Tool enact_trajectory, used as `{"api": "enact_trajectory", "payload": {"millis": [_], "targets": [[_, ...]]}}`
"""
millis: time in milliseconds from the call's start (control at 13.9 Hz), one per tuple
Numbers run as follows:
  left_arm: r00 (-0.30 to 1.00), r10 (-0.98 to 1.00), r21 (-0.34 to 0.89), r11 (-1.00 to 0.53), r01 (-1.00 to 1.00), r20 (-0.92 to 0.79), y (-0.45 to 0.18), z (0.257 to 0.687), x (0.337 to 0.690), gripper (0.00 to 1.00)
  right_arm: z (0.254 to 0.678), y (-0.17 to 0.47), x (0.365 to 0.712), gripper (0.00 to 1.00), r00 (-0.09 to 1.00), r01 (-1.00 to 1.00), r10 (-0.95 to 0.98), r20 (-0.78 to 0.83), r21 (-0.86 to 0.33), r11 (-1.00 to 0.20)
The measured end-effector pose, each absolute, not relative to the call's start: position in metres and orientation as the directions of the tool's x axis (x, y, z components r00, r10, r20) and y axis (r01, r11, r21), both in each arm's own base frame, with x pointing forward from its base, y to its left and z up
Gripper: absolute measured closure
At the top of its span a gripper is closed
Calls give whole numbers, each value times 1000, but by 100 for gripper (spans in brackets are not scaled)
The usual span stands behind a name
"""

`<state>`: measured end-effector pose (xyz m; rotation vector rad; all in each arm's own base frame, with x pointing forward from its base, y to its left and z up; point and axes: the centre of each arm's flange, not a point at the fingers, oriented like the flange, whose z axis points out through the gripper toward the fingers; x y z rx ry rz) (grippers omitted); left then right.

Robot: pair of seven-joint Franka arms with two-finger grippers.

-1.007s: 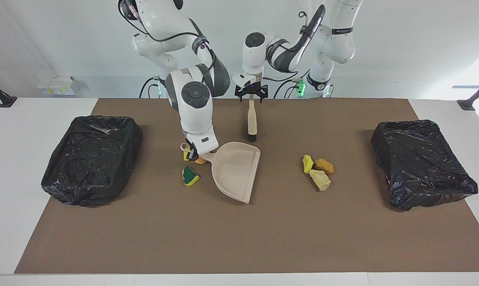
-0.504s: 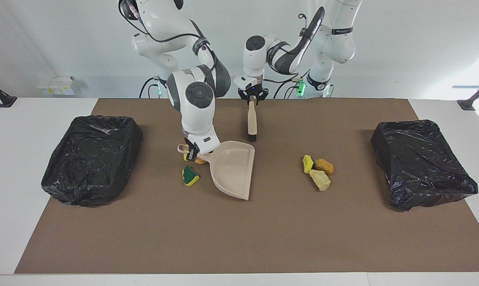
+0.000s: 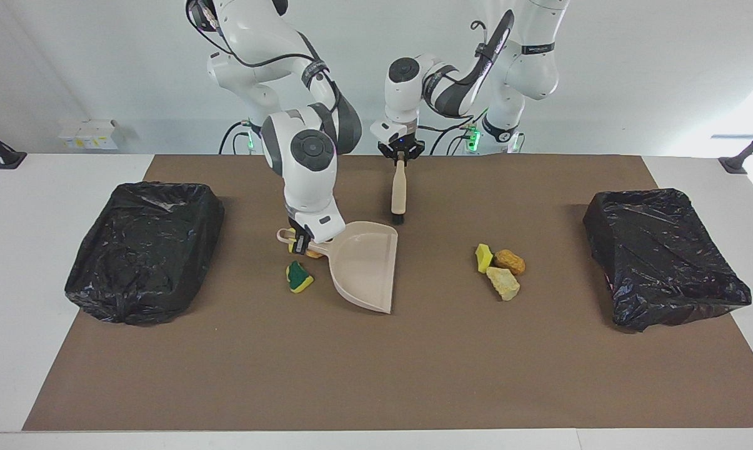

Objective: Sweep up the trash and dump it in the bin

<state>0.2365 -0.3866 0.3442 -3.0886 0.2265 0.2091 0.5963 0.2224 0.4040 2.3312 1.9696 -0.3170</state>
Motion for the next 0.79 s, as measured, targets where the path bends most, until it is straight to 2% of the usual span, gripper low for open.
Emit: {"api": "enact_trajectory", "payload": {"millis": [288,504,791], "targets": [[974,-141,-25,-989,-148,-180,-334,401,283,74,399,238,592,68,121,989,970,-210,-57,-136],[977,-135,28,-991,-132,-168,-250,445,339,74,392,255,587,68,92,994,976,-196,-39,-102],[984,-114,44,-993,-109,-134,-130,454,418,74,379,284,577,68,44,998,982,-183,-25,-49]]}}
